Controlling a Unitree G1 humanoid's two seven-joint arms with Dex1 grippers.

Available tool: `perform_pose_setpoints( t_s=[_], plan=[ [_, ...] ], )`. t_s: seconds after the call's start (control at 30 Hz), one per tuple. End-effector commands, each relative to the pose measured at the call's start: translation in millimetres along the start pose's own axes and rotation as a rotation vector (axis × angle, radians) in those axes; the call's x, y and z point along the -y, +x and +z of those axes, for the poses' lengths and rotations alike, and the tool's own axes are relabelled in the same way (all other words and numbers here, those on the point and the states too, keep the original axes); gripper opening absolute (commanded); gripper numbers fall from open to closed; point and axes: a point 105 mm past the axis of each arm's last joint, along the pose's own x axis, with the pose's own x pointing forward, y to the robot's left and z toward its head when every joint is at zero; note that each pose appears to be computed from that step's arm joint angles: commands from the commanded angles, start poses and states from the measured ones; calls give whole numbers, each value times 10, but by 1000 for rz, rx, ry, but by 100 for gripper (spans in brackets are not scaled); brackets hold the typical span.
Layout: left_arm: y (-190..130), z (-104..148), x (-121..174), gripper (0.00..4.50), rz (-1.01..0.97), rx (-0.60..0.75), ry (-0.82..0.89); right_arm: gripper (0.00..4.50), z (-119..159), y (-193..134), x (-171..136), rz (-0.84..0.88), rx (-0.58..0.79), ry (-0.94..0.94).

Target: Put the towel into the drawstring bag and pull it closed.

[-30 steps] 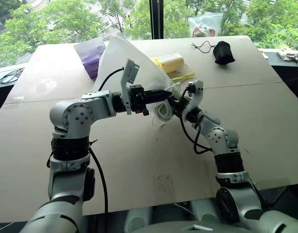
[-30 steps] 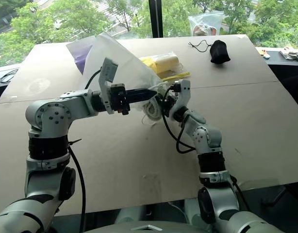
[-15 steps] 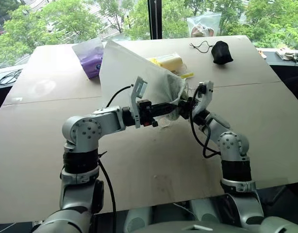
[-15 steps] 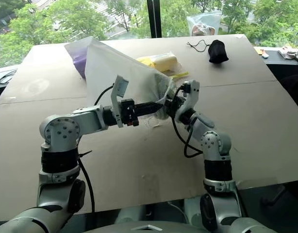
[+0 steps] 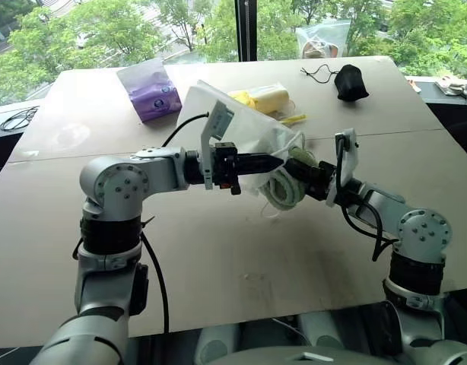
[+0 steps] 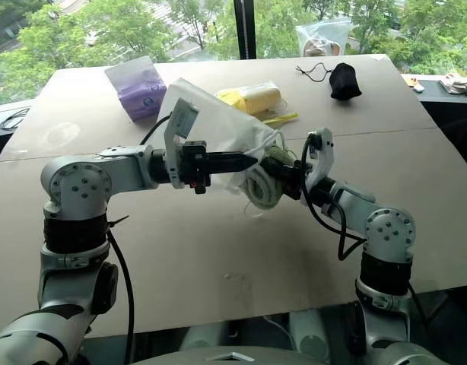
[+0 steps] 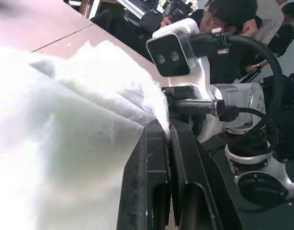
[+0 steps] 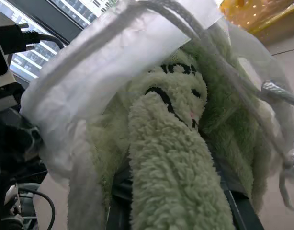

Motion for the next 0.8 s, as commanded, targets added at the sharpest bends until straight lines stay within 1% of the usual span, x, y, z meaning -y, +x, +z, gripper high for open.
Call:
perform_pose_setpoints(
  t_s=[0.03,0.1,0.13,0.23,0.33,0.47,0.57,0.63,0.7,0.73,0.8],
  plan=[
    [22,-162,-97,0,10,-23,-80,5,-67,101,-29,-16,-7,21],
    [50,-358,-289,0,85,-32,-146,5,-197,289,159,-89,-17,91],
    [56,-436,-353,0,118,-41,-137,5,-278,381,249,-125,-31,101],
    [61,-470,-398,0,147,-26,-114,5,-418,535,427,-187,-47,89],
    [34,-404,-442,0,180,-5,-78,5,-458,599,473,-179,-48,88],
    [-59,-363,-482,0,205,-5,-43,5,-382,581,500,-167,-8,57],
    [-105,-392,-524,0,241,-43,31,5,-354,575,463,-130,0,13],
    [-114,-359,-555,0,256,-32,44,5,-341,583,382,-70,4,6],
    [-109,-338,-557,0,250,-32,56,5,-354,576,361,-49,-24,-77],
    [-100,-332,-536,0,236,-36,63,55,-363,575,357,-44,-35,-112],
    [-73,-309,-509,0,225,-30,80,157,-344,585,335,-32,-29,-121]
  ],
)
